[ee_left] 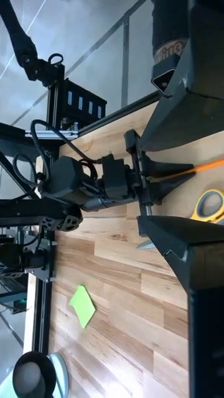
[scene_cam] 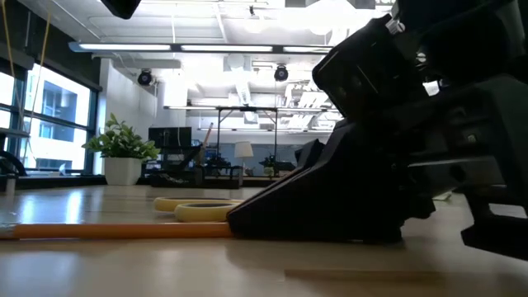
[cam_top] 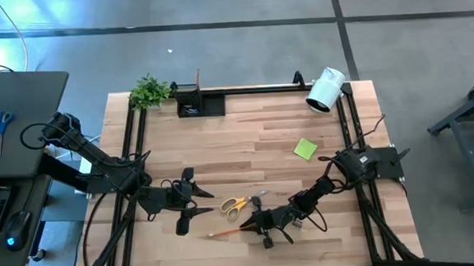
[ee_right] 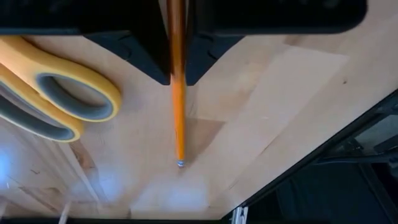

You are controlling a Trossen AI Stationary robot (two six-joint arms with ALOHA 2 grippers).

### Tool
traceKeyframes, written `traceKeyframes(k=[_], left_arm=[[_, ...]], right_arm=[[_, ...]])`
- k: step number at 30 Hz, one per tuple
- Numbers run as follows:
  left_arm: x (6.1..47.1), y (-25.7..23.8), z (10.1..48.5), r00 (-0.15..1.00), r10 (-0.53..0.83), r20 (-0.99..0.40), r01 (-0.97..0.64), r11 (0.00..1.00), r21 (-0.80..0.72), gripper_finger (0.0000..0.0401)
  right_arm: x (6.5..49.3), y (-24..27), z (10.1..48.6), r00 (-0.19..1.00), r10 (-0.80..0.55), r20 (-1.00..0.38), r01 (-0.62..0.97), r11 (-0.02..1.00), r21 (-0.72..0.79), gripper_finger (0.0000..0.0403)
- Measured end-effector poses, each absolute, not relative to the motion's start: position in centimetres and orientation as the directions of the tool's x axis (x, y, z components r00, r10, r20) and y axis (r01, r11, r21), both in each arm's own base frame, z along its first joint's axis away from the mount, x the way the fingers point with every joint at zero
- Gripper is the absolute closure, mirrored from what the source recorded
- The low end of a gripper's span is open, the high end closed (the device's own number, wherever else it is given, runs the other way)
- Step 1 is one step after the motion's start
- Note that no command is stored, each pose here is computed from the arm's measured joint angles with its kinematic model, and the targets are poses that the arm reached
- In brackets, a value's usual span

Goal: Pick and place office supplies into organizer
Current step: Put the orange pencil into the top left section of the desk organizer

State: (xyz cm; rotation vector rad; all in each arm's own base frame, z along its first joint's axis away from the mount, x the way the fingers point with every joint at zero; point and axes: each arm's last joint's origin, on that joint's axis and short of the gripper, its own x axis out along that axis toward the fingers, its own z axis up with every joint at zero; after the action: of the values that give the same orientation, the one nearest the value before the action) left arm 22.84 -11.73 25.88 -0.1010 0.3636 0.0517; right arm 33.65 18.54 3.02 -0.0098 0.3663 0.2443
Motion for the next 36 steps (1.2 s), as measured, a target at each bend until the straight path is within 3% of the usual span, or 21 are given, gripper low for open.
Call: traceKeyframes(k=[13, 18, 24, 28, 33, 36], left_arm=[[22.8, -11.7, 25.9, 0.933, 0.033, -0.358, -0.069, 0.994, -0.089, 0.0232], [22.8, -11.7, 26.1, 0.939, 0.014, -0.343, -0.058, 0.991, -0.118, 0.0232], [22.3, -12.3, 28.4, 0.968, -0.146, -0.204, 0.096, 0.967, -0.236, 0.0232], [21.3, -13.3, 28.5, 0.969, -0.148, -0.2, 0.125, 0.984, -0.127, 0.0232], [20.1, -13.8, 28.5, 0.978, -0.008, -0.207, 0.013, 1.0, 0.024, 0.0232], [20.0, -14.1, 28.4, 0.978, 0.007, -0.207, 0.013, 0.995, 0.095, 0.0232]], right_arm=[[33.8, 18.6, 4.0, 0.925, 0.244, -0.292, -0.243, 0.969, 0.04, 0.0397], [33.4, 19.5, 6.9, 0.939, 0.225, -0.261, -0.24, 0.97, -0.026, 0.0398], [32.1, 21.0, 11.9, 0.964, 0.137, -0.229, -0.166, 0.98, -0.113, 0.0398], [30.3, 22.2, 15.5, 0.977, 0.085, -0.195, -0.118, 0.979, -0.165, 0.0397], [27.8, 23.3, 19.0, 0.988, 0.007, -0.157, -0.04, 0.977, -0.21, 0.0398], [26.4, 23.9, 20.5, 0.992, -0.058, -0.115, 0.03, 0.973, -0.231, 0.0398]])
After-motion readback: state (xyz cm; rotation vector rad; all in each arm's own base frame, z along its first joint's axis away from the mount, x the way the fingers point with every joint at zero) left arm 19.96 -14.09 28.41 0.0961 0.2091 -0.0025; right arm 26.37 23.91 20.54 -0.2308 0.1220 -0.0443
